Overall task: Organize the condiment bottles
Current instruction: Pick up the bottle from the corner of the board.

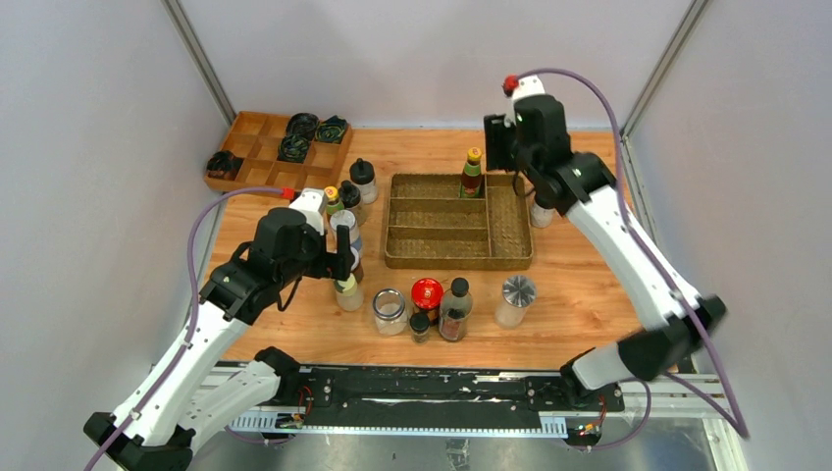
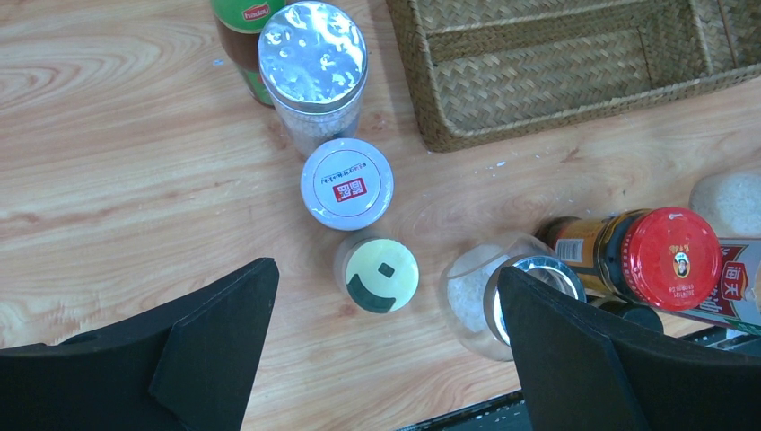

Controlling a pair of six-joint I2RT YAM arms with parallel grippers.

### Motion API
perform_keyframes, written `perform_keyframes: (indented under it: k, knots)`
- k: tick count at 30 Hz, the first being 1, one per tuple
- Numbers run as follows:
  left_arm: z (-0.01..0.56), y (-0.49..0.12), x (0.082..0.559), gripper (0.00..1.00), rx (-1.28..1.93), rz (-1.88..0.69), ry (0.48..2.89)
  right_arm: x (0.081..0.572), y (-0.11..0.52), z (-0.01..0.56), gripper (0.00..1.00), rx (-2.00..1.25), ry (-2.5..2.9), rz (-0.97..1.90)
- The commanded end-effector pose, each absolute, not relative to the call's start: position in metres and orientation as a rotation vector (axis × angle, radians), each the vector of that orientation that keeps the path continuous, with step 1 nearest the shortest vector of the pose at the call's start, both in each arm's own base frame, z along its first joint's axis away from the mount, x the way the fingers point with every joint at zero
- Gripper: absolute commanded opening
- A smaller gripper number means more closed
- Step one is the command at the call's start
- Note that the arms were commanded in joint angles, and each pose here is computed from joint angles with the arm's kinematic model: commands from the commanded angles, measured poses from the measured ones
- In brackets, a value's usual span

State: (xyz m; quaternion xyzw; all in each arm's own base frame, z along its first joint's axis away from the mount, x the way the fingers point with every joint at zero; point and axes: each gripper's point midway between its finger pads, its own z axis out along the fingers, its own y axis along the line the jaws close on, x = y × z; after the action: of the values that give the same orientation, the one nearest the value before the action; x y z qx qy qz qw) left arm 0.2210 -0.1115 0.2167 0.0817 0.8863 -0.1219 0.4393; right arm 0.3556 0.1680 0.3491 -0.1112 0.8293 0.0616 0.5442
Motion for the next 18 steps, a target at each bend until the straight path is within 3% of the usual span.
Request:
perform_keyframes:
  k: [1,5,9,18]
  knots:
    - [0.228,-0.11,0.221,1.0,0.191,-0.307,2.187,0.248,0.161,0.3,0.63,-0.36,2.108,0.213]
    - [0.229,-0.111,0.222,1.0,0.183,-0.309,2.189,0.176,0.167,0.268,0.69,-0.414,2.147,0.409]
    - [0.229,-0.111,0.222,0.99,0.178,-0.315,2.19,0.135,0.168,0.249,0.73,-0.472,2.157,0.477]
    - [0.228,-0.11,0.215,0.99,0.167,-0.34,2.178,0.132,0.214,0.232,0.77,-0.696,2.098,0.331]
